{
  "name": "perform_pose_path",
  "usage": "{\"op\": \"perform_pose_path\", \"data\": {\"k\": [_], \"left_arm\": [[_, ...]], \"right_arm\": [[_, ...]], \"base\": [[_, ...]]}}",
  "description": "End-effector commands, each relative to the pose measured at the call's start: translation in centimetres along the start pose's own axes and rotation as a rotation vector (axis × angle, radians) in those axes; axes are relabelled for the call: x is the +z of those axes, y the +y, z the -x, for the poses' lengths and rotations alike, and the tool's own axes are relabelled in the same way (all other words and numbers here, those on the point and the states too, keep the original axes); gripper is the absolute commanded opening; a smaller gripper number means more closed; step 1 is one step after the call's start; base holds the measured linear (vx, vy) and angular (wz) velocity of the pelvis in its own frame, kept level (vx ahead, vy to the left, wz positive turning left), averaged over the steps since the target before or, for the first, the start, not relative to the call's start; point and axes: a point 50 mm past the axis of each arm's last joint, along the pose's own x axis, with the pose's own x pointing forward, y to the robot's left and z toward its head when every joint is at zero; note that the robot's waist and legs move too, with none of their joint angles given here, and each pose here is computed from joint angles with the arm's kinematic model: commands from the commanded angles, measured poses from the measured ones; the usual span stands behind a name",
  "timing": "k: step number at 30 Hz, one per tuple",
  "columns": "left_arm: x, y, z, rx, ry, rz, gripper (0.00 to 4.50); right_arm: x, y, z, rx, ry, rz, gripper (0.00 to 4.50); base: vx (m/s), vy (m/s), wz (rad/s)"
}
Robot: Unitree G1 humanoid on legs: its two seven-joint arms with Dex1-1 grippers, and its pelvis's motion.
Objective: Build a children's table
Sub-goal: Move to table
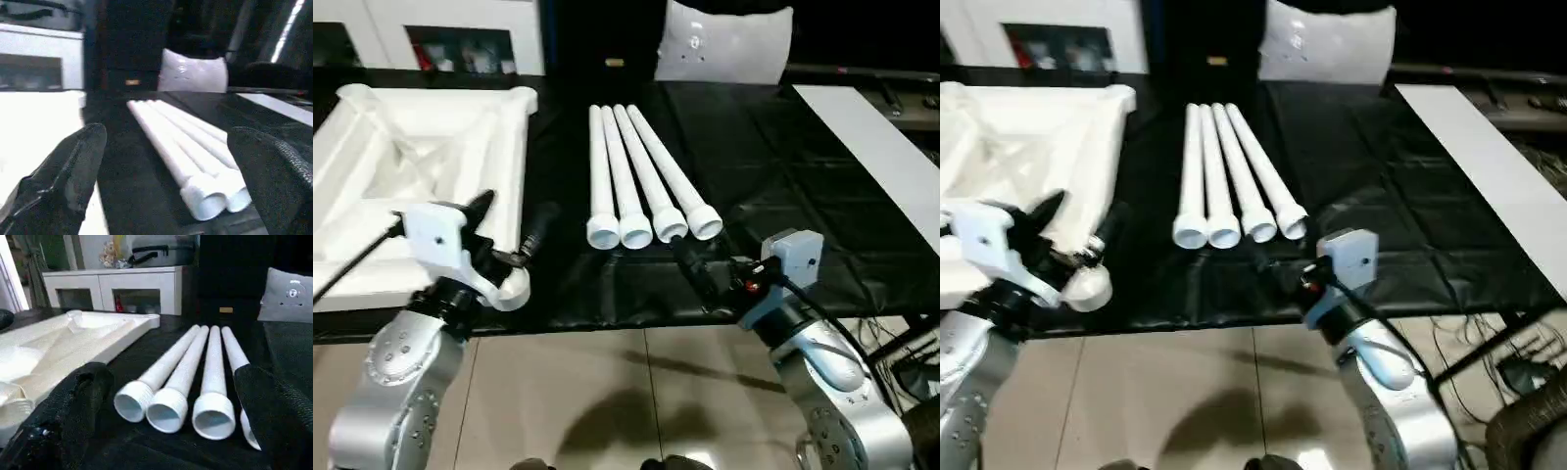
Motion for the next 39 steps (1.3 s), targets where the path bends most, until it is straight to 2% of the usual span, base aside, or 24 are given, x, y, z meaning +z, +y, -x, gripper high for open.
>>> {"op": "perform_pose_path", "data": {"k": [1,2,3,5,6,7,8,10,12,14,15,16,18,22,25,27,28,29,30,34,36,37,39], "left_arm": [[-0.5,0.0,0.6,0.048,0.051,-0.007,4.46],[-0.7,0.1,0.8,0.064,0.069,-0.003,4.46],[-0.8,0.1,1.0,0.084,0.079,-0.003,4.46],[-0.7,0.1,1.4,0.097,0.094,-0.022,4.46],[-0.7,0.1,1.6,0.099,0.104,-0.038,4.46],[-0.8,-0.1,1.8,0.088,0.115,-0.037,4.46],[-0.9,-0.4,2.0,0.080,0.126,-0.042,4.46],[-1.1,-0.6,2.2,0.082,0.150,-0.045,4.46],[-1.5,-0.8,2.2,0.100,0.167,-0.036,4.46],[-1.8,-1.1,2.1,0.103,0.176,-0.034,4.46],[-2.1,-1.1,1.8,0.104,0.184,-0.020,4.46],[-2.6,-1.3,1.2,0.097,0.203,-0.001,4.46],[-2.7,-1.5,0.9,0.090,0.210,0.005,4.46],[-2.7,-1.9,-0.5,0.039,0.193,0.000,4.46],[-2.9,-2.0,-0.7,0.032,0.194,0.008,4.46],[-3.3,-2.0,-0.8,0.021,0.212,-0.020,4.46],[-3.3,-2.0,-0.9,0.019,0.213,-0.017,4.46],[-3.2,-2.1,-1.0,0.024,0.208,-0.005,4.46],[-3.1,-2.2,-1.1,0.029,0.204,0.004,4.46],[-3.4,-2.5,-1.6,0.023,0.211,-0.007,4.46],[-3.4,-2.4,-1.4,0.024,0.203,-0.021,4.46],[-3.4,-2.4,-1.2,0.026,0.195,-0.032,4.46],[-3.4,-2.4,-1.1,0.029,0.192,-0.030,4.46]], "right_arm": [[-0.7,-0.3,0.1,-0.054,0.080,0.037,4.50],[-0.9,-0.4,0.1,-0.073,0.107,0.068,4.50],[-1.1,-0.6,0.0,-0.099,0.125,0.154,4.50],[-1.3,-1.1,0.0,-0.171,0.139,0.211,4.50],[-1.4,-1.3,0.1,-0.216,0.155,0.180,4.50],[-1.8,-1.2,0.3,-0.231,0.179,0.092,4.50],[-2.0,-1.0,0.5,-0.229,0.189,0.053,4.50],[-2.3,-0.7,0.5,-0.208,0.191,0.031,4.50],[-2.2,-0.7,0.6,-0.212,0.154,0.068,4.50],[-2.3,-0.6,0.6,-0.182,0.115,-0.032,4.50],[-2.4,-1.0,0.6,-0.192,0.121,-0.036,4.50],[-2.3,-1.8,0.5,-0.227,0.120,-0.077,4.50],[-2.1,-2.2,0.4,-0.242,0.111,-0.116,4.50],[-0.7,-4.1,-0.4,-0.311,0.043,-0.214,4.50],[-0.8,-4.2,-0.5,-0.308,0.067,-0.207,4.50],[-1.1,-3.9,-0.5,-0.297,0.137,-0.088,4.50],[-1.0,-3.7,-0.5,-0.288,0.122,-0.044,4.50],[-0.4,-3.4,-0.5,-0.263,0.060,0.036,4.50],[0.1,-3.3,-0.4,-0.248,0.017,0.071,4.50],[-1.1,-2.8,-0.3,-0.249,0.108,-0.018,4.50],[-1.6,-2.5,-0.3,-0.238,0.158,-0.033,4.50],[-2.2,-2.2,-0.3,-0.229,0.223,-0.035,4.50],[-2.3,-1.9,-0.4,-0.210,0.229,-0.020,4.50]], "base": [[0.000,0.000,0.00],[0.000,0.000,0.00],[0.000,0.000,0.00],[0.000,0.000,0.00],[0.000,0.000,0.00],[0.000,0.000,0.00],[0.000,0.000,0.00],[0.000,0.000,0.00],[0.000,0.000,0.00],[0.000,0.000,0.00],[-0.002,0.081,-0.03],[-0.002,0.081,-0.03],[-0.008,0.110,0.04],[-0.040,0.108,0.05],[-0.019,0.023,0.00],[0.000,0.000,0.00],[0.000,0.000,0.00],[0.000,0.000,0.00],[0.000,0.000,0.00],[0.000,0.000,0.00],[0.000,0.000,0.00],[0.000,0.000,0.00],[0.000,0.000,0.00]]}}
